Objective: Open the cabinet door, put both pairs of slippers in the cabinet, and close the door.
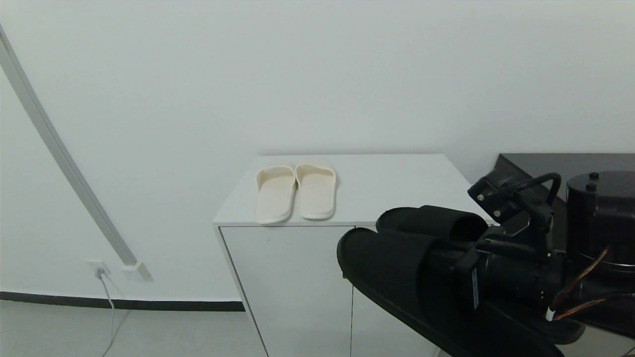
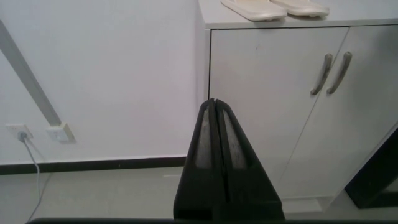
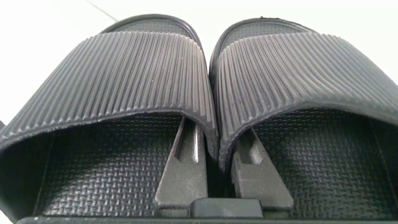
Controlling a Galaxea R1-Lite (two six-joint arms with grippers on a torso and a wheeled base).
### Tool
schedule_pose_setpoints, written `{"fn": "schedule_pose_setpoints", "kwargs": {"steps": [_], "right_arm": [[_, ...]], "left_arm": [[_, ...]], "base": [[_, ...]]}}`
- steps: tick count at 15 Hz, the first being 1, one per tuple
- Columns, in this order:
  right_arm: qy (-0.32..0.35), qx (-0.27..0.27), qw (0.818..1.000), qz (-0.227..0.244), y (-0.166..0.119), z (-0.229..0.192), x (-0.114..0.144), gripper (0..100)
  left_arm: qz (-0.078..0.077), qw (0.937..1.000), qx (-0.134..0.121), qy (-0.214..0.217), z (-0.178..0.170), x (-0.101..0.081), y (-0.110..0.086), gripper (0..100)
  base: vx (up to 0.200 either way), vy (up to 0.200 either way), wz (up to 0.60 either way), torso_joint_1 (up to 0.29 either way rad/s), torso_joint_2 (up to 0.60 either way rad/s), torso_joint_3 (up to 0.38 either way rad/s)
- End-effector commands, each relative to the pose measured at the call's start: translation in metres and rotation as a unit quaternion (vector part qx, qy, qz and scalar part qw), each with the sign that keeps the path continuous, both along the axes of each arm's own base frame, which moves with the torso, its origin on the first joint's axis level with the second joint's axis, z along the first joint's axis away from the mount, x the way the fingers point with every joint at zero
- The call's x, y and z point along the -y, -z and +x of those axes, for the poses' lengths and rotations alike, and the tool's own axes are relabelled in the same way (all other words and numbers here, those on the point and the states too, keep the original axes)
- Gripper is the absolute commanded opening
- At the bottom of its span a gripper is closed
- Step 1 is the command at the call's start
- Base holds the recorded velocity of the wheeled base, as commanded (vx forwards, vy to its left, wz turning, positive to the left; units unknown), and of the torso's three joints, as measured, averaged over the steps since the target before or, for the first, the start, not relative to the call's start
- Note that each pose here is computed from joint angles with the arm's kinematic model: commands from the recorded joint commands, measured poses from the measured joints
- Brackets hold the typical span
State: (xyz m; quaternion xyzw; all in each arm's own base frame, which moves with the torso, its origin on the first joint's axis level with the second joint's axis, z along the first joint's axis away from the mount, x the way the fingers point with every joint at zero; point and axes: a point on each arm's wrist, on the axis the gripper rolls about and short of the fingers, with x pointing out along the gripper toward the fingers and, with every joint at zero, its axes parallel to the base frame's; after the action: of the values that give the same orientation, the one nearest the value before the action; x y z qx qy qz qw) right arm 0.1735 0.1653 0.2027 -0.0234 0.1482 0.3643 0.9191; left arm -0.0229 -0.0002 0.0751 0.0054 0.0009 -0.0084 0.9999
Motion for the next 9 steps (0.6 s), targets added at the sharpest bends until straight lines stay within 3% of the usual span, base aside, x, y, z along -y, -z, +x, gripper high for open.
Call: {"fn": "schedule_pose_setpoints", "kwargs": {"steps": [1,9], "right_arm": [[-0.001,-0.003,1.0,-0.004,0.0029,0.0006,-0.0006,0],[-0.001,-0.009,1.0,-0.009,0.0073,0.0,-0.0001,0]], "left_arm": [[0.0,1.0,-0.001,0.0,0.0001,0.0,0.0,0],[-0.002,1.0,-0.001,-0.001,0.0001,0.0,0.0,0]], "base": [[0.0,0.0,0.0,0.0,0.0,0.0],[0.0,0.0,0.0,-0.01,0.02,0.014]]}}
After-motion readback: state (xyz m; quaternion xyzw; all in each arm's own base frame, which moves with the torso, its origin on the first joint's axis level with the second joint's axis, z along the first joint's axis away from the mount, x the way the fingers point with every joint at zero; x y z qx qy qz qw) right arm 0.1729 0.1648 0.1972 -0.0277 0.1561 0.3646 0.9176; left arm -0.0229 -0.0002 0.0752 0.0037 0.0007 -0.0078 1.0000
